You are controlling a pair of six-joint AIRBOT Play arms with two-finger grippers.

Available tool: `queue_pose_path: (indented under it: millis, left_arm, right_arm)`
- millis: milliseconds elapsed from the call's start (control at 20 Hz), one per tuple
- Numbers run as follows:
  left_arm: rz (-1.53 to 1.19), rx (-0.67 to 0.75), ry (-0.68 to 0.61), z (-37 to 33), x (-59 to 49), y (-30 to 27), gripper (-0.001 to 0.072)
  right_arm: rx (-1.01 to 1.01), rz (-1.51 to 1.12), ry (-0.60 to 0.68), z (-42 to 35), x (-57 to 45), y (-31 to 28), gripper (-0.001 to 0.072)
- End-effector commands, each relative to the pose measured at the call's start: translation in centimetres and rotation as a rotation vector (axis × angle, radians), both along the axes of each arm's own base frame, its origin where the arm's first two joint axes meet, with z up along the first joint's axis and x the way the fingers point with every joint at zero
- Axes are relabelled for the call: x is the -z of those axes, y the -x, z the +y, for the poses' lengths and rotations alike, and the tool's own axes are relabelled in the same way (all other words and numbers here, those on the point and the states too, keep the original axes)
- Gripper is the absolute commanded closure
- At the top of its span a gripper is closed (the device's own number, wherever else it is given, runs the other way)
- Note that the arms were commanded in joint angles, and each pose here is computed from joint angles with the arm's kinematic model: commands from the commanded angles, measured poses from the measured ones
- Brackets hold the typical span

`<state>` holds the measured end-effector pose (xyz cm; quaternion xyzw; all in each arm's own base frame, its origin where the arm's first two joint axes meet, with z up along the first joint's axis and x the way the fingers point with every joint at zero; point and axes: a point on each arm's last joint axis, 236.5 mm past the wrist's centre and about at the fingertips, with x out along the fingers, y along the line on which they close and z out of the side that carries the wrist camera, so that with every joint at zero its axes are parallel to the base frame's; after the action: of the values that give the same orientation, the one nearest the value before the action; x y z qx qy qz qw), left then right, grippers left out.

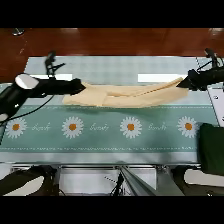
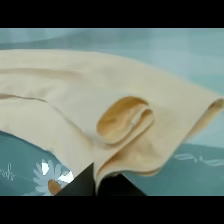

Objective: Fold the shirts.

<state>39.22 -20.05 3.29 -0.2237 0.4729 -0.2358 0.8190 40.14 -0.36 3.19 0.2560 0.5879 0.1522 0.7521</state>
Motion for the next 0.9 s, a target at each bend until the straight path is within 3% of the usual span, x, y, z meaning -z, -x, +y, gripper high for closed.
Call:
queue_pose_path:
  millis: [0,250,350,700,850]
  left_arm:
    - [0.041,0.177,-0.022,-9.5,2.4,0.0,0.0682]
    - [0.072,0.444,-0.012,-24.3,4.4,3.0,0.0682]
    - [0.104,0.48,0.007,-28.2,5.2,4.6,0.0682]
    - [0.289,0.59,0.082,-35.0,8.5,13.3,0.0681]
    - [0.313,0.583,0.117,-34.2,6.9,12.1,0.0681]
  right_arm:
    - [0.016,-0.126,0.063,1.4,-4.4,4.6,0.0691]
    - [0.048,-0.246,0.096,3.3,-8.6,9.4,0.0691]
    - [0.045,-0.3,0.099,3.9,-10.3,10.1,0.0691]
    - [0.032,-0.358,0.054,5.4,-12.4,10.9,0.0691]
    - [0.041,-0.349,0.047,5.5,-12.4,10.9,0.0691]
